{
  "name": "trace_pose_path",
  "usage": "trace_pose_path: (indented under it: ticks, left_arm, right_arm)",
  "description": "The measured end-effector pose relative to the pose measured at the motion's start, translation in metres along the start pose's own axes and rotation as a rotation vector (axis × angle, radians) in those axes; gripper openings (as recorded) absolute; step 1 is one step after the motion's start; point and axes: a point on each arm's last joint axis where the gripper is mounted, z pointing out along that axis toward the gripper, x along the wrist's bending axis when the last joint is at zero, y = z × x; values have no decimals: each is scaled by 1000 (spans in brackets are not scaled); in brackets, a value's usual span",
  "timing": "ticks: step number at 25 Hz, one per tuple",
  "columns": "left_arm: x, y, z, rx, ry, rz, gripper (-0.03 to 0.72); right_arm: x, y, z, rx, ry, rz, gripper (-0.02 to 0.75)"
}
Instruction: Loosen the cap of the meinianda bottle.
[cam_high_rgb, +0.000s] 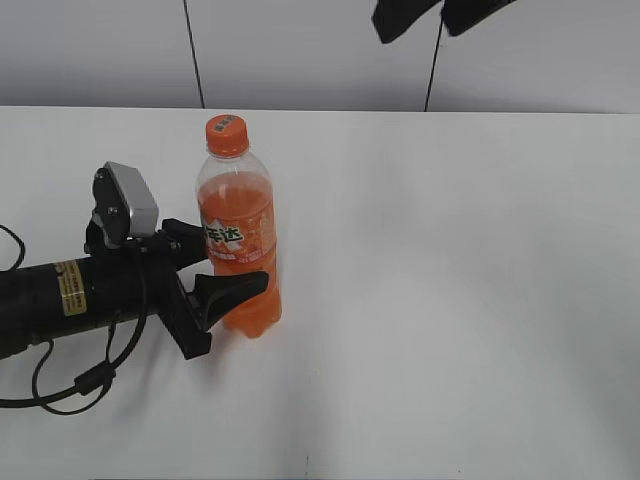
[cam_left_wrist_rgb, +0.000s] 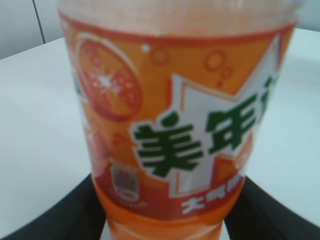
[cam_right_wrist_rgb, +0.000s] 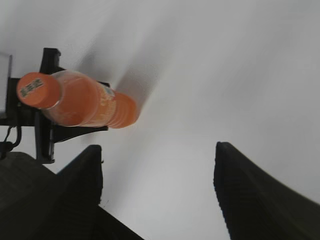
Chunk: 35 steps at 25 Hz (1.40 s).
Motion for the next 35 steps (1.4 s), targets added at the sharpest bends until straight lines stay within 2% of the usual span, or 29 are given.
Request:
trace_pose_path:
  ticks: [7,12,21,35]
  left_arm:
    - [0,0,0,0,0,0,421]
    - [0,0,0,0,0,0,421]
    - [0,0,0,0,-2,1,421]
    - [0,0,0,0,-2,1,420]
  right_arm:
    - [59,10,24,26,76,-139,521]
    - [87,18,42,29,72,-215,521]
    - [88,21,77,88,40,-220,521]
    - [88,29,96,95,35,-218,521]
